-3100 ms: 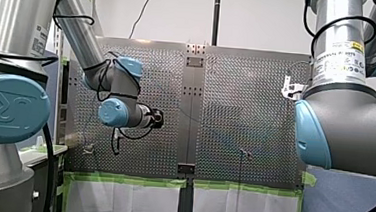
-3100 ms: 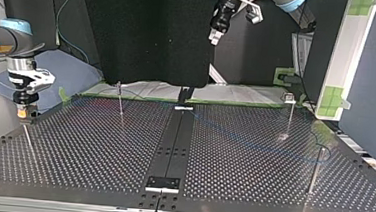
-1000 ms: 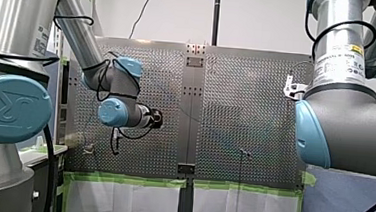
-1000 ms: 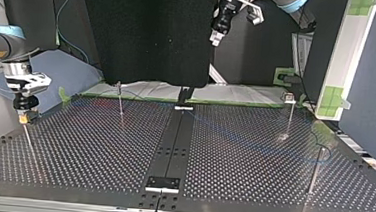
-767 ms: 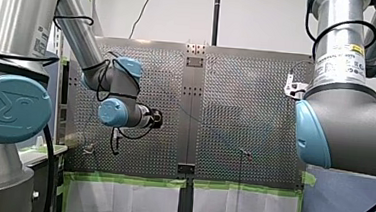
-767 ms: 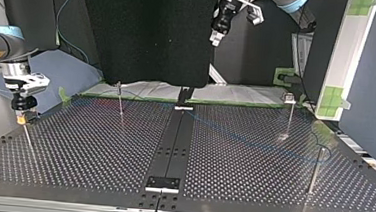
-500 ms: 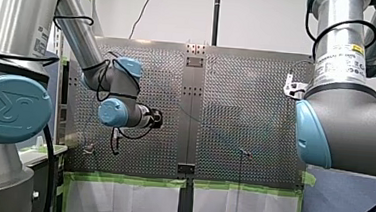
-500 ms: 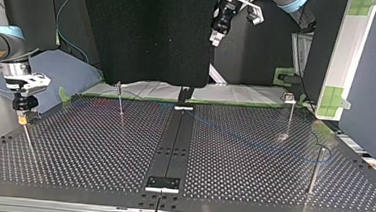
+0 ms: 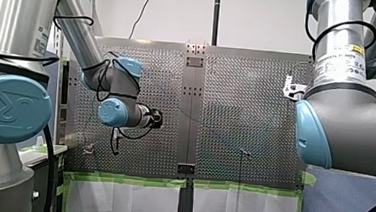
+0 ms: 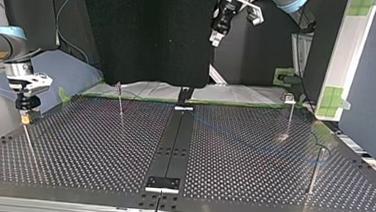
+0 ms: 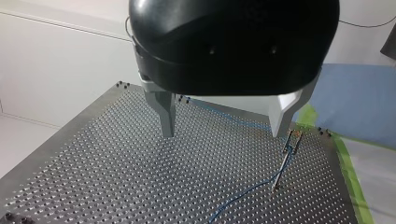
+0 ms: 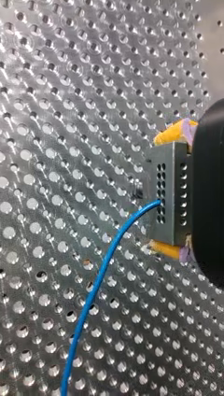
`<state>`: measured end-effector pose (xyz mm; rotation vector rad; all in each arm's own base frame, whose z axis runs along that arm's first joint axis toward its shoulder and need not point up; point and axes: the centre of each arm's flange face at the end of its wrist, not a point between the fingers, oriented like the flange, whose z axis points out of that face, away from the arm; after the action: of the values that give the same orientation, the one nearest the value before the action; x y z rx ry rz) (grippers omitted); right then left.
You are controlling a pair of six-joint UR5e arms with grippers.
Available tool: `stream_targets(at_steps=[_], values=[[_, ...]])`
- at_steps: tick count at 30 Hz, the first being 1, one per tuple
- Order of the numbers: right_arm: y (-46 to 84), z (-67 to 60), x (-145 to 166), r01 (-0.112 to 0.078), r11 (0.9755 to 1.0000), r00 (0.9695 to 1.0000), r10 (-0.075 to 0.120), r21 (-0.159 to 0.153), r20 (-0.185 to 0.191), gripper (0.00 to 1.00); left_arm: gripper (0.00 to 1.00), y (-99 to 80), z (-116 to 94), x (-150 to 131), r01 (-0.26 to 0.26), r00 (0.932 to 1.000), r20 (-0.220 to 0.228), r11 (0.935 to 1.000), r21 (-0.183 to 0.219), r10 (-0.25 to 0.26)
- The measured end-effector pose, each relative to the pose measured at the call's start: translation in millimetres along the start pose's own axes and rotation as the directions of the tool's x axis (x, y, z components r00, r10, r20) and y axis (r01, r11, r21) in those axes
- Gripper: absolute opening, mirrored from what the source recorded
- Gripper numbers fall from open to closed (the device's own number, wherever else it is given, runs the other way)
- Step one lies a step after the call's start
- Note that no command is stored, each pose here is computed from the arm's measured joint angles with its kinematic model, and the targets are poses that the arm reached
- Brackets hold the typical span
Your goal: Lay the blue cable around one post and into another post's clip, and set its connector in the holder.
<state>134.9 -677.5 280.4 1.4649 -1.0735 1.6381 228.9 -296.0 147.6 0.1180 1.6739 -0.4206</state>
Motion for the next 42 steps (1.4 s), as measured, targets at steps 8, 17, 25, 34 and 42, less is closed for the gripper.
stream_targets(at_steps=[8, 17, 25, 34, 42], values=[[0.7, 0.9, -0.9, -0.002, 1.0000, 1.0000, 0.002, 0.002, -0.004, 0.00, 1.00, 0.0, 0.0, 0.0, 0.001, 1.0000, 0.001, 1.0000, 0.000, -0.001], [4.4, 1.2, 0.7, -0.003, 1.0000, 0.9999, 0.003, 0.000, -0.013, 0.00, 1.00, 0.3, 0.2, -0.2, 0.000, 1.0000, 0.001, 1.0000, -0.001, 0.000], [6.6, 2.4, 2.9, -0.009, 1.0000, 0.9997, 0.009, 0.000, -0.022, 0.00, 1.00, 1.5, 1.3, -0.5, 0.000, 1.0000, 0.001, 1.0000, -0.002, 0.000], [7.0, 2.9, 4.0, -0.013, 0.9999, 0.9996, 0.013, 0.007, -0.024, 0.00, 1.00, 2.8, 2.7, -1.0, 0.001, 1.0000, 0.002, 1.0000, -0.001, -0.001], [0.7, 4.3, 3.7, 0.008, 0.9996, 0.9997, -0.007, 0.025, -0.022, 0.00, 1.00, 3.8, 3.8, -1.4, 0.002, 1.0000, 0.003, 1.0000, -0.001, -0.002]])
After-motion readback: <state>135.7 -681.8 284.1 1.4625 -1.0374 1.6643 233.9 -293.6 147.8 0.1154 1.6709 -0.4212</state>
